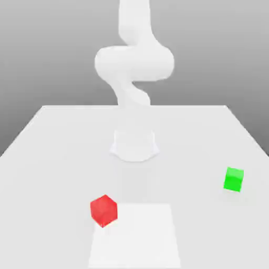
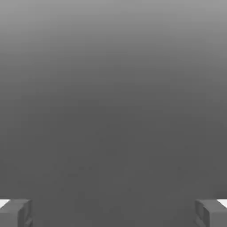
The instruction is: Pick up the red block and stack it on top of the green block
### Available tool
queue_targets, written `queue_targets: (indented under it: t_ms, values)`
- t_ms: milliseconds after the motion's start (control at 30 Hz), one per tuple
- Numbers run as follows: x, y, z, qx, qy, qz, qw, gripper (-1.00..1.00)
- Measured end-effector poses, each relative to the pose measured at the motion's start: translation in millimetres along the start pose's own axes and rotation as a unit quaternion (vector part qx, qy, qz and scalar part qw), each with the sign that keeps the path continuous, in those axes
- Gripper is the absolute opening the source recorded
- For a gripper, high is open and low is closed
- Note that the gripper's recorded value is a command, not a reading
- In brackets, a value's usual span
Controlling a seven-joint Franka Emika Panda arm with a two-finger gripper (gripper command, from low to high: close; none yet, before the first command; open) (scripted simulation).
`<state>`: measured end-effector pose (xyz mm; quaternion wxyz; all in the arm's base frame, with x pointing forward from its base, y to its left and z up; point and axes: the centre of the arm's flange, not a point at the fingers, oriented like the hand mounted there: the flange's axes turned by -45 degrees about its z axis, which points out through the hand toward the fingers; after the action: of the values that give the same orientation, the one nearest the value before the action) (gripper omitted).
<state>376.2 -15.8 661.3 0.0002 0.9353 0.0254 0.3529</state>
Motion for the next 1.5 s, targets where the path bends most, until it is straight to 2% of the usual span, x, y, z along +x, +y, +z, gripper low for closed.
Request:
queue_targets:
  t_ms: [167, 333, 600, 933, 967, 1200, 1500]
  values:
    - [-48.9, 25.7, 122.6, 0.026, -0.09, -0.076, 0.993, 0.0]
    - [-126.6, 38.9, 221.5, 0.056, -0.177, -0.156, 0.97, 0.0]
    - [-304.5, 53.6, 321.8, 0.118, -0.32, -0.295, 0.893, 0.0]
    - [-356.2, 53.5, 369.5, 0.123, -0.329, -0.307, 0.884, 0.0]
    - [-360.1, 53.1, 372.5, 0.124, -0.33, -0.306, 0.884, -1.0]
    - [-360.3, 53.0, 372.5, 0.125, -0.33, -0.306, 0.884, -1.0]
    - [-324.0, 56.0, 333.4, 0.123, -0.33, -0.305, 0.885, -1.0]
